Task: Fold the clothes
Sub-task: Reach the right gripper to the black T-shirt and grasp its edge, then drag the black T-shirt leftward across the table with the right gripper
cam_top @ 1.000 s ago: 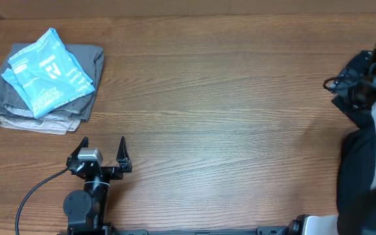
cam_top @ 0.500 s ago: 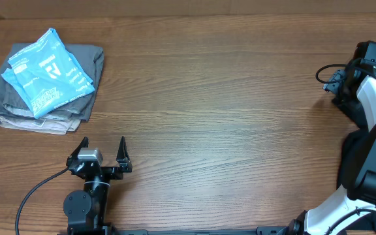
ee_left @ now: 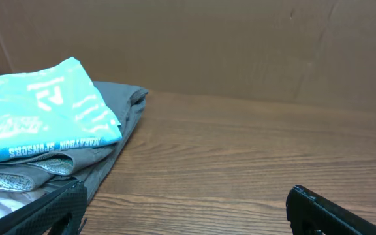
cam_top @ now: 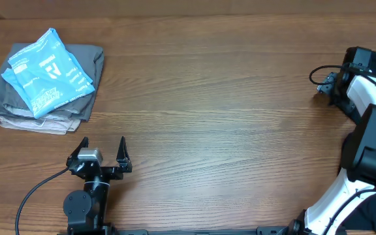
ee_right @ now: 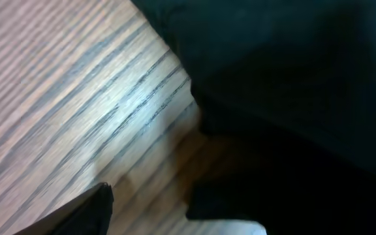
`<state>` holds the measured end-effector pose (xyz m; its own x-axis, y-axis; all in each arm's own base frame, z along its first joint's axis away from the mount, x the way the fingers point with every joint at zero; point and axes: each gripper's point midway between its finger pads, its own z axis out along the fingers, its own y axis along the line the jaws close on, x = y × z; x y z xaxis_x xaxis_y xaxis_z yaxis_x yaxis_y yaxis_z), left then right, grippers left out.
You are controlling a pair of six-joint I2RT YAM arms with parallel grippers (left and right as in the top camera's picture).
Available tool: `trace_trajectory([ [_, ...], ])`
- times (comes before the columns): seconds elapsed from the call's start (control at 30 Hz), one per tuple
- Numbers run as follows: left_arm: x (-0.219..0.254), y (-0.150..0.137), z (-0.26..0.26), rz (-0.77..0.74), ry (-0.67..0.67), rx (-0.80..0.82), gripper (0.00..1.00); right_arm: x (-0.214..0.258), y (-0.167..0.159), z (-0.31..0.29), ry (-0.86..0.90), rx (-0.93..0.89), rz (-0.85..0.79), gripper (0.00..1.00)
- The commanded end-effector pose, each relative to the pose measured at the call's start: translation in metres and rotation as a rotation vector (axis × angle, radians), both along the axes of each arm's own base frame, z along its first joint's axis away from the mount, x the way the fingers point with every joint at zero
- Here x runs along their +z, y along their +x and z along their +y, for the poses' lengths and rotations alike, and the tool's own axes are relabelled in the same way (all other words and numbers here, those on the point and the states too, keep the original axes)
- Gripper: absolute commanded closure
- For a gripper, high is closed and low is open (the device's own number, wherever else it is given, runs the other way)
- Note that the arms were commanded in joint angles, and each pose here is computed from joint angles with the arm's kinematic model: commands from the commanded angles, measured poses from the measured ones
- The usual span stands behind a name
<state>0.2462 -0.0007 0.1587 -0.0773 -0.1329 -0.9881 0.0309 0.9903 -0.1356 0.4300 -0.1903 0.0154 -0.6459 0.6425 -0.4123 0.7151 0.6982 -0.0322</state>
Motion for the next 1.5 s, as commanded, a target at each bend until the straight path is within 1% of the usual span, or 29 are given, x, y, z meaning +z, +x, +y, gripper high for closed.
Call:
trace_trajectory([
  [0.0, 0.000, 0.000, 0.000, -0.007, 0.020, 0.002, 0.00, -0.010, -0.001, -0.005, -0.011, -0.016, 0.013, 0.23],
  [0.2, 0.000, 0.000, 0.000, -0.007, 0.020, 0.002, 0.00, -0.014, -0.003, -0.010, -0.026, -0.028, 0.022, 0.24],
  [0.3, 0.000, 0.000, 0.000, -0.007, 0.020, 0.002, 0.00, -0.014, -0.006, -0.015, -0.047, -0.039, 0.030, 0.30],
  [0.63, 0.000, 0.000, 0.000, -0.007, 0.020, 0.002, 0.00, -0.015, -0.008, -0.016, -0.046, -0.043, 0.036, 0.57],
  [0.7, 0.000, 0.000, 0.000, -0.007, 0.020, 0.002, 0.00, -0.015, -0.009, -0.016, -0.045, -0.043, 0.039, 0.68],
  [0.73, 0.000, 0.000, 0.000, -0.007, 0.020, 0.002, 0.00, -0.015, -0.009, -0.015, -0.045, -0.042, 0.040, 0.76],
  [0.83, 0.000, 0.000, 0.000, -0.007, 0.020, 0.002, 0.00, -0.016, -0.010, -0.015, -0.043, -0.042, 0.043, 0.96],
  [1.0, 0.000, 0.000, 0.000, -0.007, 0.020, 0.002, 0.00, -0.011, -0.006, -0.016, -0.048, -0.042, 0.027, 0.96],
  [1.07, 0.000, 0.000, 0.000, -0.007, 0.020, 0.002, 0.00, 0.005, 0.001, -0.018, -0.054, -0.041, 0.001, 0.96],
  [1.13, 0.000, 0.000, 0.000, -0.007, 0.020, 0.002, 0.00, 0.037, 0.009, -0.021, -0.068, -0.042, -0.039, 0.96],
  [1.3, 0.000, 0.000, 0.000, -0.007, 0.020, 0.002, 0.00, 0.140, 0.020, -0.025, -0.115, -0.034, -0.154, 0.96],
  [1.33, 0.000, 0.000, 0.000, -0.007, 0.020, 0.002, 0.00, 0.164, 0.019, -0.025, -0.132, -0.020, -0.179, 0.96],
  [1.47, 0.000, 0.000, 0.000, -0.007, 0.020, 0.002, 0.00, 0.233, 0.012, -0.024, -0.188, 0.020, -0.243, 0.96],
])
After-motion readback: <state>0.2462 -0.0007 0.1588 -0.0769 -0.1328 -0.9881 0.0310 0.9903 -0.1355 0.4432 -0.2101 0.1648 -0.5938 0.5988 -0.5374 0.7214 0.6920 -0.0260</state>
